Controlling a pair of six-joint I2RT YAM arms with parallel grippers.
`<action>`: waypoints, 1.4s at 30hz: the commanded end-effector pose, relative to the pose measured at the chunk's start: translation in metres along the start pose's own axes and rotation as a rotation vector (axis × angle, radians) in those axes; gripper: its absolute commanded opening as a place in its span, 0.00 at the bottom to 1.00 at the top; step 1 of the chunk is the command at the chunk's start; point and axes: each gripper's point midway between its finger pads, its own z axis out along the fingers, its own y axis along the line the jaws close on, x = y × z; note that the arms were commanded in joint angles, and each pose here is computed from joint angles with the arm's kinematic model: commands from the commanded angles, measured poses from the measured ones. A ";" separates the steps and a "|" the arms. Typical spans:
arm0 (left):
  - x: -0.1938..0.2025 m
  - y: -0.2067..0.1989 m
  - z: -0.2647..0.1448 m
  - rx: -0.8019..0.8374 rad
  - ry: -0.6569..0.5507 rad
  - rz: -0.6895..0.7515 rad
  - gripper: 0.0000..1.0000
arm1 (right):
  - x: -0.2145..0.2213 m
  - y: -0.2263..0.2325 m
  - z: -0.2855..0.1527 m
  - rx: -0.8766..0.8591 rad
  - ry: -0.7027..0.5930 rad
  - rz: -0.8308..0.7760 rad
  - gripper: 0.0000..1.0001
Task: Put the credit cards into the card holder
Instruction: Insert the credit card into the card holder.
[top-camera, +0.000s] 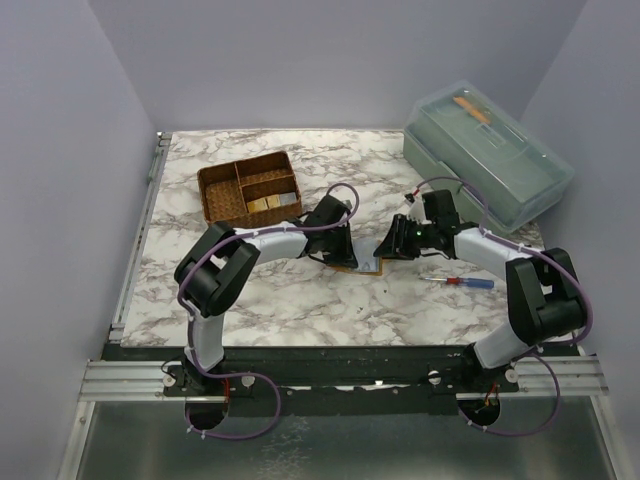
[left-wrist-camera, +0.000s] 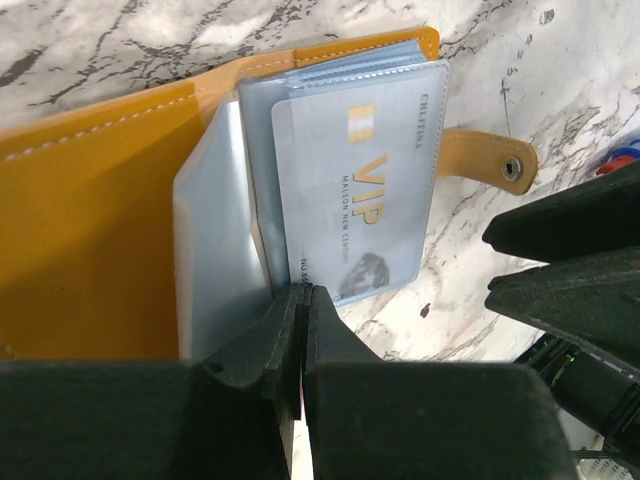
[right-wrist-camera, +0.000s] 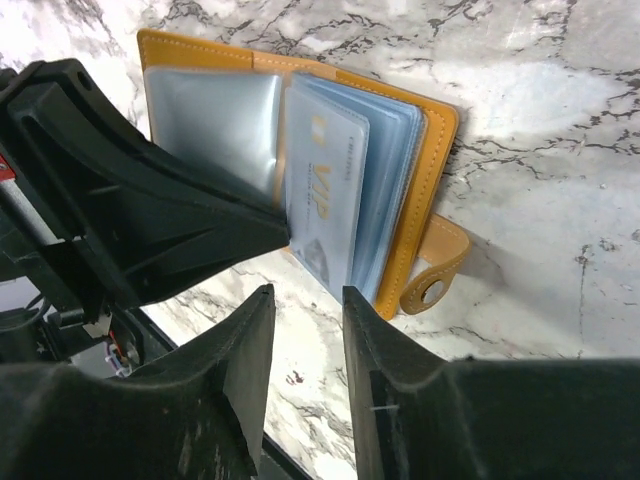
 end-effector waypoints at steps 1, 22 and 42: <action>0.006 0.028 0.000 -0.079 -0.005 -0.022 0.04 | 0.007 0.007 0.004 -0.052 0.030 0.005 0.38; 0.015 0.029 0.001 -0.051 0.005 -0.051 0.01 | 0.011 0.000 0.023 -0.095 0.052 0.018 0.40; 0.005 0.011 -0.010 0.002 -0.016 -0.023 0.03 | 0.008 0.023 0.022 -0.228 0.065 0.018 0.33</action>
